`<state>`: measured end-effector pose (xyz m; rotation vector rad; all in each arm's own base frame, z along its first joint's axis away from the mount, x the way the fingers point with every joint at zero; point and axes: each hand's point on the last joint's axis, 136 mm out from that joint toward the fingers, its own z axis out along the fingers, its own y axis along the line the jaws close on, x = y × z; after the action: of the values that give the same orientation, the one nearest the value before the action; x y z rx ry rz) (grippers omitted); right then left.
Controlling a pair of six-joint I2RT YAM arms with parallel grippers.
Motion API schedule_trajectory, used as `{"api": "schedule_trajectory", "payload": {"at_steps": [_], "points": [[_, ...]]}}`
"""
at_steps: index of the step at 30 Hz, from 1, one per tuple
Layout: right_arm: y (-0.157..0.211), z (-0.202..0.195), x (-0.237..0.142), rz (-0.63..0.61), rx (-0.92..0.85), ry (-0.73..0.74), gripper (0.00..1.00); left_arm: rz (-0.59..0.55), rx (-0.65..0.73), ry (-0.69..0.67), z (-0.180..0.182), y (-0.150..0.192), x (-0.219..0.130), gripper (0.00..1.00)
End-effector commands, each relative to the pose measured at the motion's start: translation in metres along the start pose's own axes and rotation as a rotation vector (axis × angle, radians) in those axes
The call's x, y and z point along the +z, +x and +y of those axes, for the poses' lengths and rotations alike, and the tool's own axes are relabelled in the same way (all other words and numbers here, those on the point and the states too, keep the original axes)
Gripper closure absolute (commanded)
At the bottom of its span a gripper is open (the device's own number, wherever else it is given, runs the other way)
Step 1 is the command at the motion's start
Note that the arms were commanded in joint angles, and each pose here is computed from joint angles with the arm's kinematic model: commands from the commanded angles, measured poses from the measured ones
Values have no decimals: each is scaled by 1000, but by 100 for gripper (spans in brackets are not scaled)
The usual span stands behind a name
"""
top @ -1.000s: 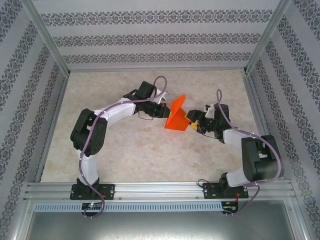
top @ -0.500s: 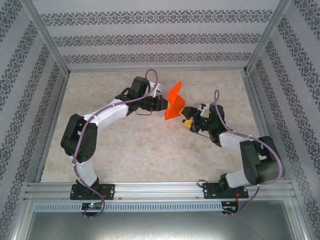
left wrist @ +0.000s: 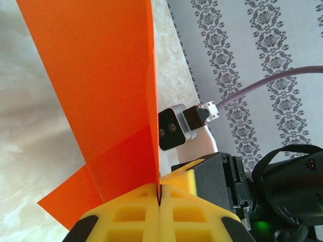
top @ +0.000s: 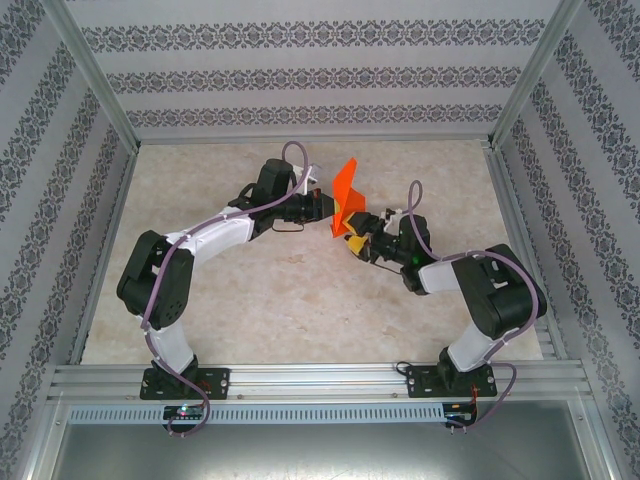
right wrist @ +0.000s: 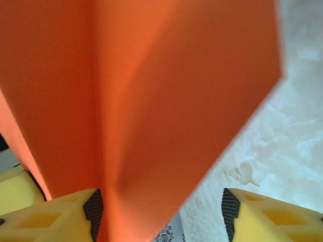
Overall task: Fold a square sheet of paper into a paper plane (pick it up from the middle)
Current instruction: Turn over the paper at the center of the table.
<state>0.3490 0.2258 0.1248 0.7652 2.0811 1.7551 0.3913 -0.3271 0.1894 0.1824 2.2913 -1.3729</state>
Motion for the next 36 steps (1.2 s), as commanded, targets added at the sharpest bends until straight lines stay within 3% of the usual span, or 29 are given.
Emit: {"api": "schedule_trajectory", "payload": {"at_steps": [1,15,23,29,33,36], "points": [[-4,31,6,-16,-41,-96,42,-73,16,53,-18,-17,-13,100],[-3,36,6,-4,-56,-118,81,-42,-11,40,-9,-10,-8,95],[-4,44,1,1,-95,-122,97,-22,-13,12,-7,-8,-9,81],[-5,52,-1,10,-111,-141,100,-2,1,-25,-7,-8,-13,67],[-5,55,-3,13,-119,-148,100,15,16,-62,-7,-7,-19,51],[-5,58,-3,16,-128,-155,100,42,15,-79,-8,-4,-20,43]]}}
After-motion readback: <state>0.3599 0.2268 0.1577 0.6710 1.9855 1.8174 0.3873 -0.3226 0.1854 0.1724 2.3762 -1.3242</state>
